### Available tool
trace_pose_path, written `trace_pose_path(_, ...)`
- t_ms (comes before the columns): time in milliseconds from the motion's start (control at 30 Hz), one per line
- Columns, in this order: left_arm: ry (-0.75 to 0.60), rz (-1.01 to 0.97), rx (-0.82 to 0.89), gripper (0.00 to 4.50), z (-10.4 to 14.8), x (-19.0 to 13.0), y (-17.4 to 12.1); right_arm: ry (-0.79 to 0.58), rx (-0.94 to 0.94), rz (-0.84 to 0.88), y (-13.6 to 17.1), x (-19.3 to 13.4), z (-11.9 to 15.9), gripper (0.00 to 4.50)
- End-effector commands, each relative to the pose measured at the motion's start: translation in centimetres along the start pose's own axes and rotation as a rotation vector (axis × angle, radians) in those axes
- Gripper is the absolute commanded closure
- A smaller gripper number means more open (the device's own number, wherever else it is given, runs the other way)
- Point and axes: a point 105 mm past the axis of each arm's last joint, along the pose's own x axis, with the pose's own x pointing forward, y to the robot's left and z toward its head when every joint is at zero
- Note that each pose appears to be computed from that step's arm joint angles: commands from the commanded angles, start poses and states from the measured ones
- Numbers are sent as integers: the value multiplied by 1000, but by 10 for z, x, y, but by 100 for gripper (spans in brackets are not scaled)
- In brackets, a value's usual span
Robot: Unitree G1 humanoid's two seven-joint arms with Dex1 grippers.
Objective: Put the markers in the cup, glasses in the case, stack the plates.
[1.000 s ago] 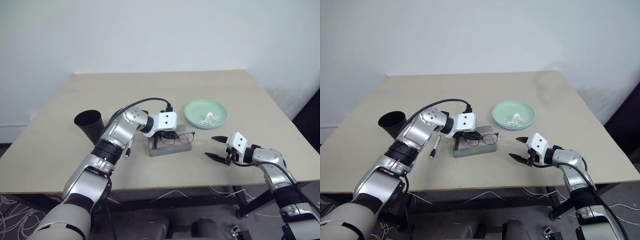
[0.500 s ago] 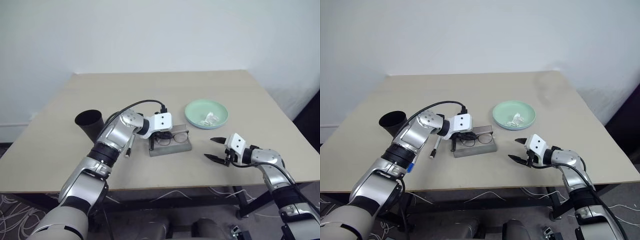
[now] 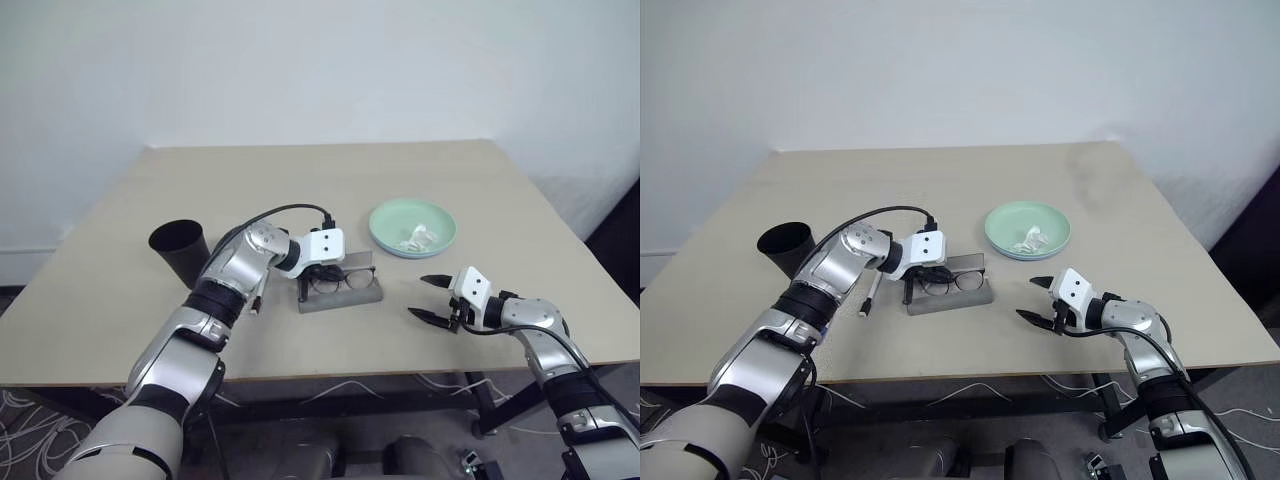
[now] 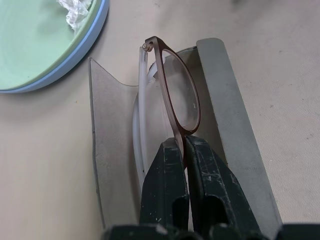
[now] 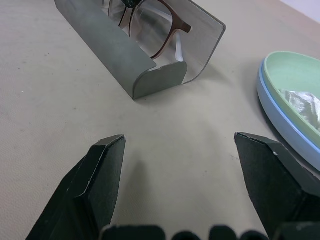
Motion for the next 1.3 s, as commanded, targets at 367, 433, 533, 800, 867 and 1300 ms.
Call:
trace_pose_path(367, -19, -14, 29, 448, 10, -10, 2, -33, -42, -22, -5, -1, 11, 71)
trace_pose_path(433, -23, -10, 29, 448, 9, -14, 1, -33, -43, -22, -5, -1, 11, 71)
trace_pose_path(533, -36, 0, 23, 448, 11, -20, 1, -33, -44, -22, -5, -1, 10, 71)
trace_pose_path(800, -47, -4, -21, 448, 11, -28, -2, -40, -41, -19, -4, 4, 11, 71)
trace_pose_path(867, -34, -6, -26, 448, 8, -26, -3, -43, -41, -19, -5, 6, 12, 71)
trace_pose_path(1300, -29, 61, -28, 315, 6, -7, 12, -46, -45, -27, -5, 7, 12, 71)
